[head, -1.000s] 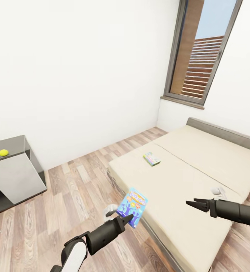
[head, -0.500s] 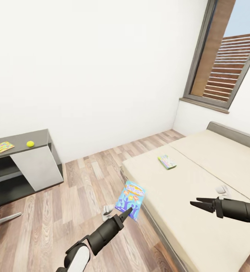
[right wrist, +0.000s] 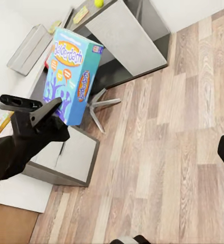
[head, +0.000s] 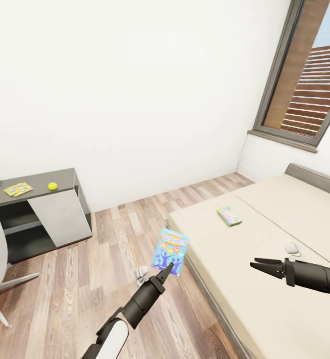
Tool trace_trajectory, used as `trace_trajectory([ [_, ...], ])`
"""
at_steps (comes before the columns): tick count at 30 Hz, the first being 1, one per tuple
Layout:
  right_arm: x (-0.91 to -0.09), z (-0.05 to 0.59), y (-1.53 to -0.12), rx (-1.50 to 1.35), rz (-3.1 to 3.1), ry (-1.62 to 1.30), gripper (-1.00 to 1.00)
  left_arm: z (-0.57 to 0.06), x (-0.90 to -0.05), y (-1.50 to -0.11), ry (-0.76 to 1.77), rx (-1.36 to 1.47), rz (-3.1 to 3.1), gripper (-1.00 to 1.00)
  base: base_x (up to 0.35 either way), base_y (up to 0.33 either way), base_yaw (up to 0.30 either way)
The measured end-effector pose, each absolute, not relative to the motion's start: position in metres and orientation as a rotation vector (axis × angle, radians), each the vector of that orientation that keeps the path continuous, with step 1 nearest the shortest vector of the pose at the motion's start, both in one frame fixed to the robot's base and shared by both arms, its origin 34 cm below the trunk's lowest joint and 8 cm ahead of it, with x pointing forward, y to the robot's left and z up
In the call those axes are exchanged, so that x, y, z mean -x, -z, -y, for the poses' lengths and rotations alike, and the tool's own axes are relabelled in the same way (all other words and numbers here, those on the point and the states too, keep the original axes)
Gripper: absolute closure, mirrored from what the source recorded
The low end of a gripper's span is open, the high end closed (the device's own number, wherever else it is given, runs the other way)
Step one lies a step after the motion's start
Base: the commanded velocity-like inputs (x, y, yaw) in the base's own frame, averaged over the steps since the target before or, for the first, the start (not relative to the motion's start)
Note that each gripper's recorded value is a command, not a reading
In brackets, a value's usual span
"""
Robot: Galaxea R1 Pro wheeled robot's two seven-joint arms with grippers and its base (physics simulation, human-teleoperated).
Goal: Put all the toys in the child's room - the three board games (two on the bed and one on the table), the two jigsaw puzzles on the table, and the tennis ball on the table - inside the toy box on the table in the child's room.
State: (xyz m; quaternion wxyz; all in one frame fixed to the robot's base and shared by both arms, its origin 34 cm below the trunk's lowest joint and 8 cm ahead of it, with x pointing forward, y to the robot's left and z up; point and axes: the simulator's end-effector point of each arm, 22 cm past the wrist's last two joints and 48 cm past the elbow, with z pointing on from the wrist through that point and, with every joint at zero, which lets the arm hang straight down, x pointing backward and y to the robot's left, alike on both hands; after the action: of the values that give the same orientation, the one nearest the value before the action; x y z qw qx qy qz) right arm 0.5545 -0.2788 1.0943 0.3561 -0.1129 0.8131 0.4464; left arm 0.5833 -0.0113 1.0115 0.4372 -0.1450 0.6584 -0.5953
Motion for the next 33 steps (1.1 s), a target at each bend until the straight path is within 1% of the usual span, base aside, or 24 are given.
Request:
trace_trajectory([
  [6,-0.542,0.257,-1.102,0.255,-2.014,-1.306,-1.00,0.022,-0.579,-1.011,1.511,0.349,-1.634,1.00,0.000,0.000,0.010],
  [12,-0.535,0.239,-1.100,0.216,-1.969,-1.392,-1.00,0.031,-0.574,-1.005,1.529,0.339,-1.651,1.00,0.000,0.000,0.003],
  [23,-0.532,0.229,-1.101,0.225,-1.912,-1.406,-1.00,0.058,-0.557,-1.006,1.599,0.269,-1.661,1.00,0.000,0.000,0.000],
  [33,-0.532,0.229,-1.102,0.225,-1.904,-1.404,-1.00,0.067,-0.549,-1.007,1.639,0.247,-1.657,1.00,0.000,0.000,0.000],
])
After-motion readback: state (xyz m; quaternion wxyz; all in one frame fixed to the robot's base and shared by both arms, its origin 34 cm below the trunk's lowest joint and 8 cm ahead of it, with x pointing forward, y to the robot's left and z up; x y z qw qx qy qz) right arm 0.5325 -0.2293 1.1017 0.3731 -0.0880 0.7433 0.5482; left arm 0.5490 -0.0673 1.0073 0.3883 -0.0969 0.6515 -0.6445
